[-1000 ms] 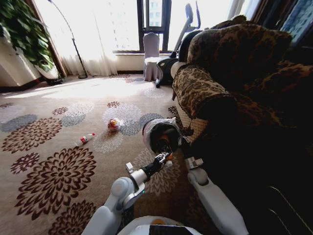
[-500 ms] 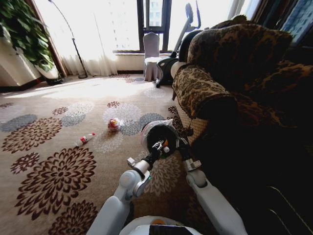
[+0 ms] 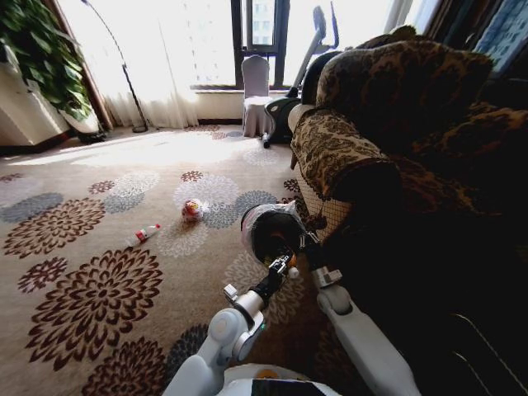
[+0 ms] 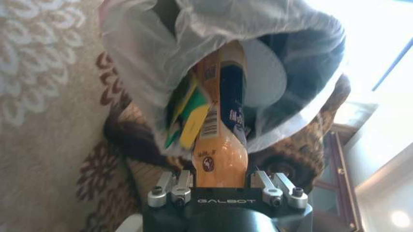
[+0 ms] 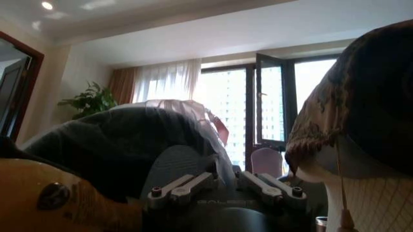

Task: Pick up the trash from the ground and place it into the trash bin.

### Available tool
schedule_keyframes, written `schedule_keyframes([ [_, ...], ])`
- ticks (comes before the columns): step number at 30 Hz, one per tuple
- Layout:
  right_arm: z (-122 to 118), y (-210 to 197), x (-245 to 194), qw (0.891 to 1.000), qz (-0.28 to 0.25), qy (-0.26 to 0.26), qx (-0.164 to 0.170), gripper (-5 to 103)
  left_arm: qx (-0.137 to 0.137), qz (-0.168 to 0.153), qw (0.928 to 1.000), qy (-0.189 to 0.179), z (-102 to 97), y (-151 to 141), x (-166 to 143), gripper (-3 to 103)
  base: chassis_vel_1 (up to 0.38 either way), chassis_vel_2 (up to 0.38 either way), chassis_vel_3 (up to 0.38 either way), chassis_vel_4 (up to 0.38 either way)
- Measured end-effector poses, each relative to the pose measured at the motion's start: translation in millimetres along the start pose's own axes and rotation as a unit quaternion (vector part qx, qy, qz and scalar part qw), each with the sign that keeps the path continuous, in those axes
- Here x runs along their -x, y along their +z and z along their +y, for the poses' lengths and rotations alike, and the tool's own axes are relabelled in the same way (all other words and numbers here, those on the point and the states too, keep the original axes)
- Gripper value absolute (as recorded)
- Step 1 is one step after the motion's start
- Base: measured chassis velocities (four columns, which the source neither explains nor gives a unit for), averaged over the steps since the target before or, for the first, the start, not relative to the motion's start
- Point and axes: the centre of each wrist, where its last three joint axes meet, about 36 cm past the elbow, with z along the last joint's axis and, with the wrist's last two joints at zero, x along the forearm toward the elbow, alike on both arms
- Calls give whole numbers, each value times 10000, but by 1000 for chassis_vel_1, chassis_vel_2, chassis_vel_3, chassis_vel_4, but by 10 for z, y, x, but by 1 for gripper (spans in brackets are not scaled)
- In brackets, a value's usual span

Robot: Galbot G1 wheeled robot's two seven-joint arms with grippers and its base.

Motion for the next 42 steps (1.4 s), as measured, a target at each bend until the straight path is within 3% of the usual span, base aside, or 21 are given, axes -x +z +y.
schedule_keyframes([
  [5, 22, -9, -27, 10000, 6, -21, -8, 0, -161, -280, 9992, 236, -116, -55, 92, 41, 0, 0, 0, 0],
  [12, 4, -60, -62, 9990, -115, -205, -380, 0, -463, -877, 9934, 571, -249, -145, 272, 41, 0, 0, 0, 0],
  [21, 174, -169, -81, 9984, -282, -360, -335, 0, -658, -1259, 9874, 699, -422, -349, 502, 41, 0, 0, 0, 0],
  [22, 186, -168, -90, 9984, -276, -365, -323, 0, -660, -1236, 9879, 669, -427, -361, 519, 38, 0, 0, 0, 0],
  [28, 161, -169, -104, 9984, -246, -376, -344, 0, -587, -1061, 9912, 530, -335, -338, 470, 53, 0, 0, 0, 0],
  [35, 94, -183, -93, 9984, -209, -366, -381, 0, -439, -923, 9942, 332, -175, -352, 281, 85, 0, 0, 0, 0],
  [39, 96, -173, -87, 9984, -196, -366, -375, 0, -367, -794, 9956, 340, -158, -344, 220, 90, 0, 0, 0, 0],
  [42, 92, -151, -83, 9985, -171, -359, -373, 0, -75, -351, 9984, 425, -148, -292, 76, 100, 0, 0, 0, 0],
])
